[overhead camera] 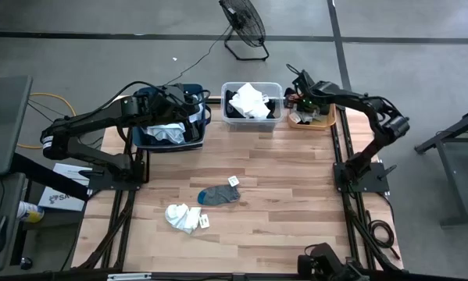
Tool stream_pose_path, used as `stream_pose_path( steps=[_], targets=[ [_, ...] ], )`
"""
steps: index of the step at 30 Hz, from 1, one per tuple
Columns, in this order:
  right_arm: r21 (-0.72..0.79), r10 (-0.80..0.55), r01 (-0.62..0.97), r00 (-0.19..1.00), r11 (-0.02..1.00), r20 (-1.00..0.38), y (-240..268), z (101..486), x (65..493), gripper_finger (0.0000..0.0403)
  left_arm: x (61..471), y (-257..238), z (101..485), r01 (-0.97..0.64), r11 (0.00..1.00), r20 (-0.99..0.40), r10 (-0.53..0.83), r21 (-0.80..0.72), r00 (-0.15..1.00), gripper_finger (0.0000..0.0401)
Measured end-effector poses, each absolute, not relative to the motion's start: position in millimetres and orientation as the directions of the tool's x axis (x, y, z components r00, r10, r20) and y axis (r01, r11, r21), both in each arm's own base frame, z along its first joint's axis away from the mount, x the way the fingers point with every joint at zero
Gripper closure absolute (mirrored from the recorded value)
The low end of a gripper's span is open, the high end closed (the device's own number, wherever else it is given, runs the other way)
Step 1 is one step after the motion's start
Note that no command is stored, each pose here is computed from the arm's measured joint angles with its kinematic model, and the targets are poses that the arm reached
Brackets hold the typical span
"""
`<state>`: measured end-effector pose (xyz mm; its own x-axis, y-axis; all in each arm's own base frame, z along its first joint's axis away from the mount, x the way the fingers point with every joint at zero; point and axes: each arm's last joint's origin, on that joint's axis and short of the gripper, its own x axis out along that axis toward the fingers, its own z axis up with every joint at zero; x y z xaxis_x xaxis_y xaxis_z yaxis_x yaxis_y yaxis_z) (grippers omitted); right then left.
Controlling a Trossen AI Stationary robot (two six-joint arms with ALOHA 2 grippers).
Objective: Pick & Place Cloths
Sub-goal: Put the gray sock into the yellow bin, then put the white sock into the yellow bin
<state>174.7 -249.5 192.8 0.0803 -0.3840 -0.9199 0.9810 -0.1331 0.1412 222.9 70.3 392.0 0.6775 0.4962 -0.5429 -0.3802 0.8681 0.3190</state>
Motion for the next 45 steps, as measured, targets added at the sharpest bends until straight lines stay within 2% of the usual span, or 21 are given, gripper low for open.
stream_pose_path(
  steps=[4, 11, 15, 25, 30, 33, 37, 41, 45],
  targets=[
    [0.191, -0.402, 0.976, 0.134, -0.104, -0.906, -245.2, 206.4, 172.7, 0.0341, 222.9, 70.3, 392.0, -0.381, 0.868, -0.543, 0.497, 0.319, 0.677, 0.0108],
    [0.245, -0.42, 0.967, 0.194, -0.069, -0.886, -235.1, 227.5, 166.9, 0.0229, 222.5, 70.2, 391.4, -0.386, 0.868, -0.549, 0.496, 0.312, 0.673, 0.0108],
    [0.307, -0.422, 0.951, 0.265, -0.034, -0.867, -226.3, 241.9, 165.1, 0.0191, 220.8, 69.7, 389.2, -0.387, 0.871, -0.572, 0.491, 0.303, 0.657, 0.0108],
    [0.317, -0.4, 0.926, 0.374, 0.205, -0.836, -171.0, 277.6, 174.7, 0.0183, 207.1, 63.8, 372.8, -0.399, 0.9, -0.747, 0.385, 0.174, 0.543, 0.0108],
    [0.304, -0.4, 0.898, 0.418, 0.317, -0.816, -141.0, 290.4, 181.7, 0.0186, 199.8, 58.1, 365.8, -0.41, 0.911, -0.83, 0.258, 0.038, 0.495, 0.0108],
    [0.284, -0.396, 0.878, 0.435, 0.385, -0.809, -123.7, 295.1, 185.8, 0.0186, 200.4, 46.7, 359.0, -0.338, 0.94, -0.86, 0.132, -0.049, 0.493, 0.0108],
    [0.288, -0.367, 0.828, 0.488, 0.481, -0.792, -101.7, 300.9, 192.1, 0.0186, 204.3, 25.9, 341.7, -0.302, 0.949, -0.891, 0.06, -0.089, 0.451, 0.0108],
    [0.289, -0.322, 0.783, 0.519, 0.55, -0.792, -82.9, 302.8, 197.0, 0.0186, 206.3, 1.7, 319.5, -0.328, 0.937, -0.92, 0.018, -0.121, 0.391, 0.0108],
    [0.29, -0.282, 0.757, 0.526, 0.586, -0.803, -63.9, 302.7, 199.9, 0.0186, 205.2, -21.1, 299.0, -0.439, 0.887, -0.934, 0.023, -0.145, 0.355, 0.0108]
  ],
)
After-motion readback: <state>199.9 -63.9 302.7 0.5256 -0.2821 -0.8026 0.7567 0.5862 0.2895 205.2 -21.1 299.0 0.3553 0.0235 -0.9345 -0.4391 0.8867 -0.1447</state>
